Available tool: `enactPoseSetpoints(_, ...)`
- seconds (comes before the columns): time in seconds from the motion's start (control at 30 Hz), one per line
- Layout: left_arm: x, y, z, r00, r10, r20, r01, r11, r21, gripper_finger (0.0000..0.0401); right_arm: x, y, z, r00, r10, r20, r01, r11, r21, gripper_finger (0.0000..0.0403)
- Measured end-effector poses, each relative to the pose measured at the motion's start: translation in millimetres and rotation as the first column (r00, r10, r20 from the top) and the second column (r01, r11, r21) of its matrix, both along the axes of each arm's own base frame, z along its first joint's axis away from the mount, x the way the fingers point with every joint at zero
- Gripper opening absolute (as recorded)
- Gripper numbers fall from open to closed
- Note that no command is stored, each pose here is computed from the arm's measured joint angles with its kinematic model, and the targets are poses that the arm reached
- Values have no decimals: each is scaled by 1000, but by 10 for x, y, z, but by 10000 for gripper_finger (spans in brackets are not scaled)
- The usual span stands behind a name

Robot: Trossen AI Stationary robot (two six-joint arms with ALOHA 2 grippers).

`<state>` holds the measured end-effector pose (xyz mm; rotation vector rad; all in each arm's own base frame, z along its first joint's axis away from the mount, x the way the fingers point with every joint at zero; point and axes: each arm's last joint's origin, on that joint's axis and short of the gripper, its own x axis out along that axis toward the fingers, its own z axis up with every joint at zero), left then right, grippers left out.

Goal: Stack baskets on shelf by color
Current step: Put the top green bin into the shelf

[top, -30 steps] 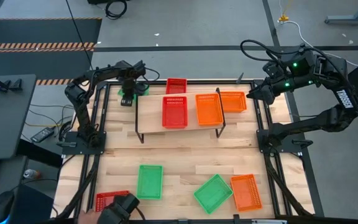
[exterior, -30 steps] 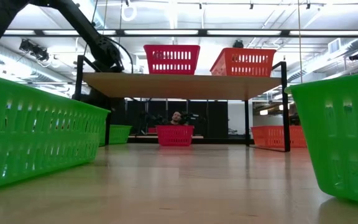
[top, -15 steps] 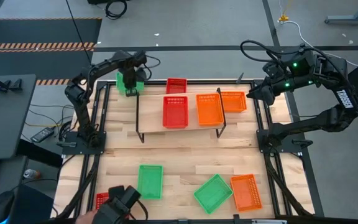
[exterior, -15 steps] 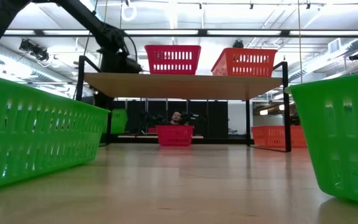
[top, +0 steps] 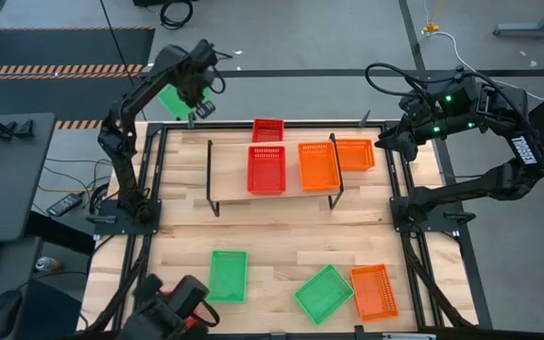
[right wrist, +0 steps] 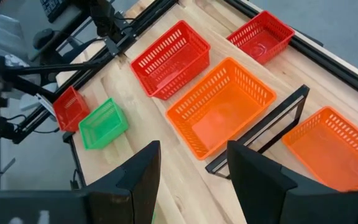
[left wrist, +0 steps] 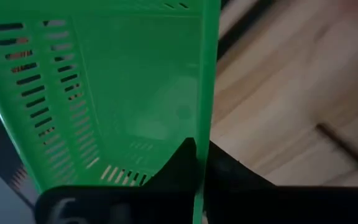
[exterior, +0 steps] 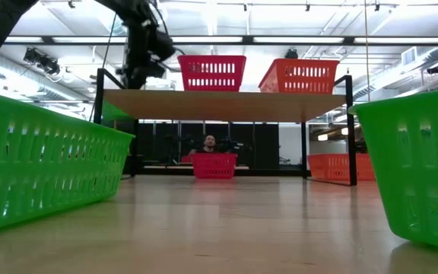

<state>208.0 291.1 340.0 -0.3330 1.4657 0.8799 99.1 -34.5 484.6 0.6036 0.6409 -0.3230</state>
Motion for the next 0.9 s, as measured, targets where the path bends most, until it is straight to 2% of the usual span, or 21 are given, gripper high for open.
enactPoseSetpoints(0.13,13,-101,290,976,191,103,-196,979,50,10,1,0,0,1000,3,0,-3,1000,-3,190)
enactPoseSetpoints(0.3,127,-287,616,926,271,262,-305,947,100,10,6,-14,-3,999,-53,-7,53,999,6,190)
enactPoseSetpoints(0.5,363,-609,860,848,292,443,-346,937,44,10,1,-36,-5,992,-125,-21,124,992,-28,190)
enactPoseSetpoints(0.63,555,-853,887,805,324,496,-362,932,-21,10,-12,-57,-10,990,-134,-43,129,987,-99,190)
enactPoseSetpoints(0.77,744,-1119,885,779,341,526,-343,934,-97,10,-138,-35,-75,983,-117,-145,99,987,-124,190)
enactPoseSetpoints(0.9,917,-1432,887,749,377,544,-329,925,-189,10,-385,61,-2,991,-119,-56,108,978,-179,190)
